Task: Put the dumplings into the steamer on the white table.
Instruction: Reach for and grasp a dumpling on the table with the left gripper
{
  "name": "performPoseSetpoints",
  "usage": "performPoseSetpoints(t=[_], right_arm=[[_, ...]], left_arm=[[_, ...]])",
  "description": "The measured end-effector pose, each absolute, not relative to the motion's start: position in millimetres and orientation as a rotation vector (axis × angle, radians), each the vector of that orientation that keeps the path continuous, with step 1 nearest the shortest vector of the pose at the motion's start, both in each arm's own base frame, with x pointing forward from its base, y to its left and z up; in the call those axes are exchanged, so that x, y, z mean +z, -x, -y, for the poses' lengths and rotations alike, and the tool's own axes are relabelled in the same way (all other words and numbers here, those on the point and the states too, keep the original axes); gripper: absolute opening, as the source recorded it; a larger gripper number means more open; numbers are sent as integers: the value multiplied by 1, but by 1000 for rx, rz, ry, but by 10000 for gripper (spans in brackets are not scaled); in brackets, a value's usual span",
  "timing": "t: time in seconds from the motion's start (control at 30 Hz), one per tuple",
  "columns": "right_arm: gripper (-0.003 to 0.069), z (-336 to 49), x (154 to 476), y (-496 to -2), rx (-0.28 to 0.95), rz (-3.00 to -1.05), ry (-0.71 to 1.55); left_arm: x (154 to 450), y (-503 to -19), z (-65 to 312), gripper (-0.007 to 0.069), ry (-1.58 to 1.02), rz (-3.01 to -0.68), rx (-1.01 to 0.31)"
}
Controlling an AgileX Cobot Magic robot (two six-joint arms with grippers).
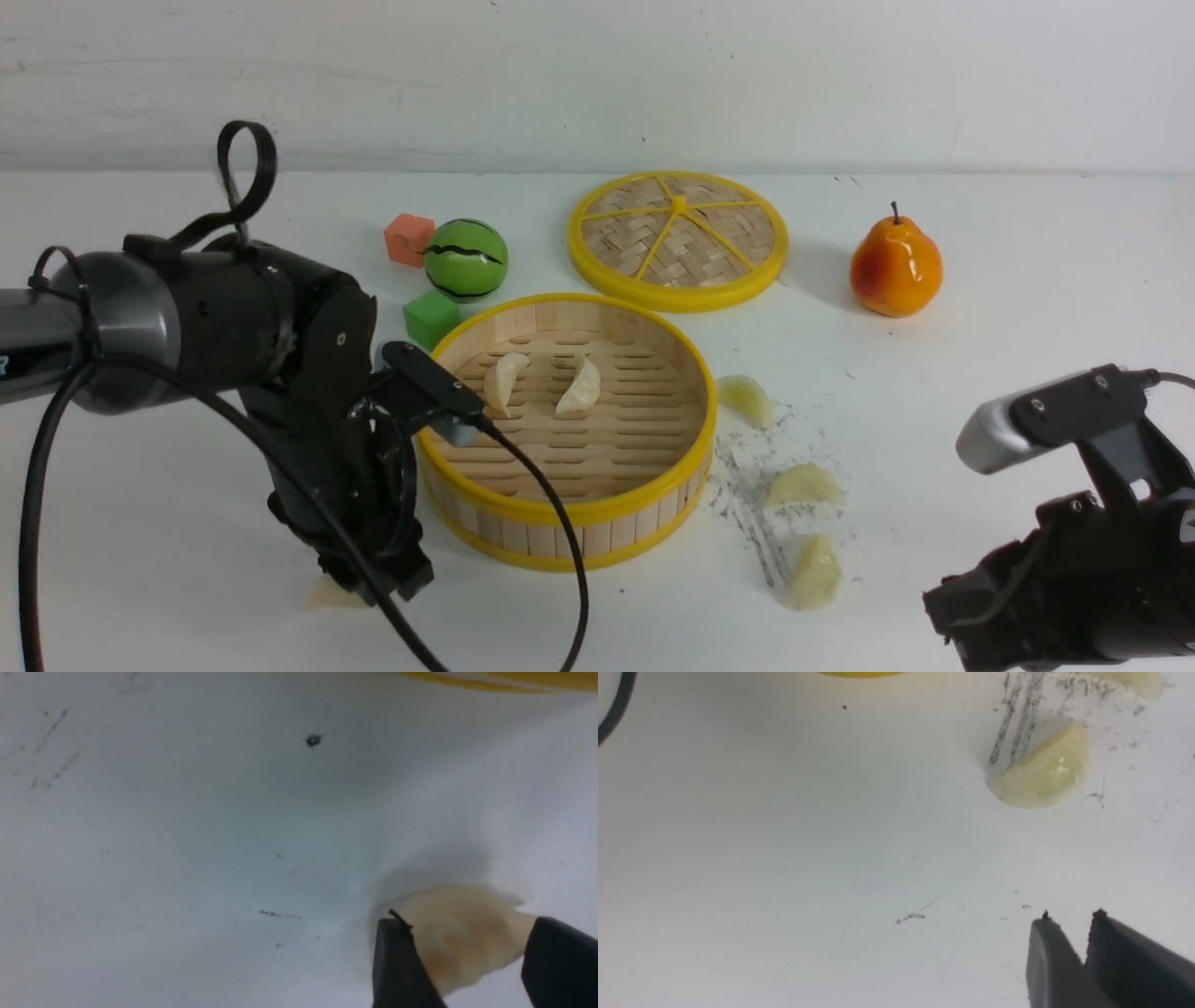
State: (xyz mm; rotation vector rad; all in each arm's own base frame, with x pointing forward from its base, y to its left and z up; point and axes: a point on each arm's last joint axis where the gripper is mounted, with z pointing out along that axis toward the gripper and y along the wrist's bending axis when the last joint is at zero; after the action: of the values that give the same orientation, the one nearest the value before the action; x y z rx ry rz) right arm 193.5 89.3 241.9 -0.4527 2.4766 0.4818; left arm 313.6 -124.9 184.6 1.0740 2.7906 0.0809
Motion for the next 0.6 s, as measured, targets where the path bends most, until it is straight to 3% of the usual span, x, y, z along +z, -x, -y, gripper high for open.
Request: performPoseSetpoints(t=[0.33, 0.6], right_arm=[[132, -89, 242, -193, 483, -2478, 453], [135, -90, 242, -193, 508, -2479, 430]], left_arm=[[207, -306, 124, 331, -988, -2778, 34], [178, -314, 125, 319, -1173, -2783, 94]])
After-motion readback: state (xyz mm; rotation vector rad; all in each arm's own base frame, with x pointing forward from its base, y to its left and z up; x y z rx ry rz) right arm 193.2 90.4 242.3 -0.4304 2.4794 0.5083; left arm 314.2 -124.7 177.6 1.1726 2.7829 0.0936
